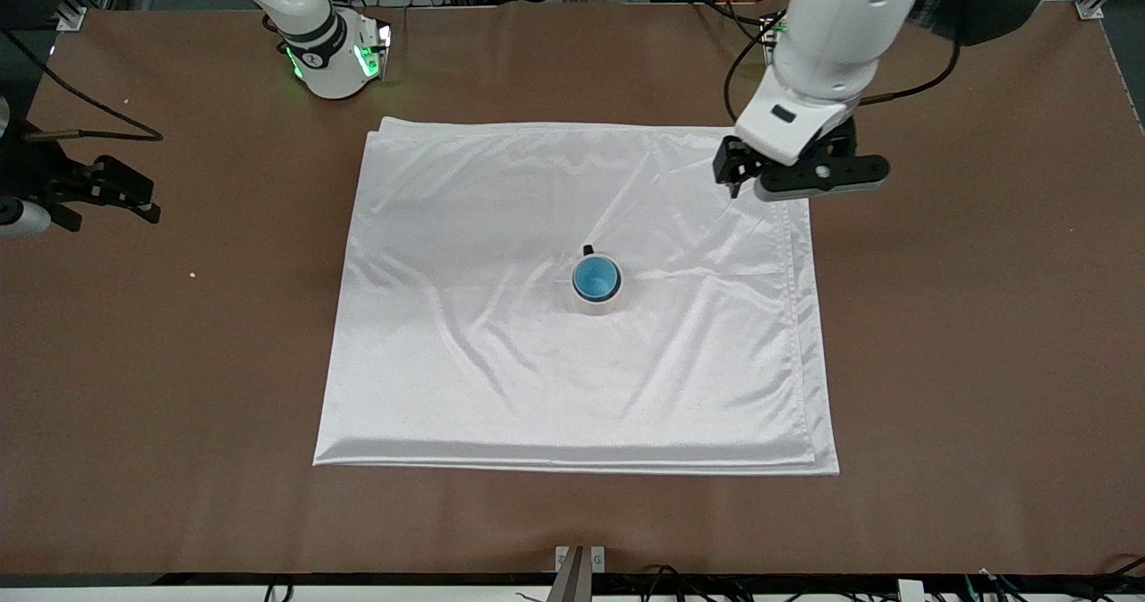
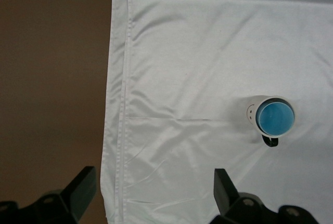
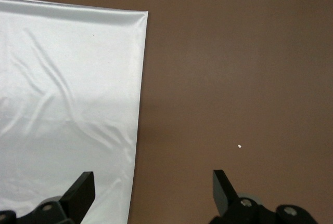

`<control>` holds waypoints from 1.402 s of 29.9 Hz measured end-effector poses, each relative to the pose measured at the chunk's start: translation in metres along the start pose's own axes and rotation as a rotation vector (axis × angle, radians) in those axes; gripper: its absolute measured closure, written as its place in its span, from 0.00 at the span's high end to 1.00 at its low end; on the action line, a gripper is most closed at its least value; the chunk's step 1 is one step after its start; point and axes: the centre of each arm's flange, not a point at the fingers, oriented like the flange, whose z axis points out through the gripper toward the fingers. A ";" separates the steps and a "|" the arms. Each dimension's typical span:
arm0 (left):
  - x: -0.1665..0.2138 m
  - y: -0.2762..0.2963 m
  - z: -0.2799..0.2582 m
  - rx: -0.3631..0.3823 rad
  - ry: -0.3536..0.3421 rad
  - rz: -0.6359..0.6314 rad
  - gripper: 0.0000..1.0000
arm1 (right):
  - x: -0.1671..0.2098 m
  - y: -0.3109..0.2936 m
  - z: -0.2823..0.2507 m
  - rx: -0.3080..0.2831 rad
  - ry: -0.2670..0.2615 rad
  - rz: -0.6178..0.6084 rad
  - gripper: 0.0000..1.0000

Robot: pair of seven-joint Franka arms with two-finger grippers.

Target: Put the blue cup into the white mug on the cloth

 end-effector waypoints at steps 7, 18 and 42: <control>0.012 -0.062 -0.010 -0.025 -0.010 0.050 1.00 | 0.000 0.000 0.000 0.000 0.000 0.000 1.00; 0.032 -0.113 -0.024 -0.058 0.000 0.090 1.00 | 0.000 0.000 0.000 0.000 0.000 0.000 1.00; 0.061 -0.132 -0.026 -0.082 -0.011 0.106 1.00 | 0.000 0.000 0.000 0.000 -0.001 0.000 1.00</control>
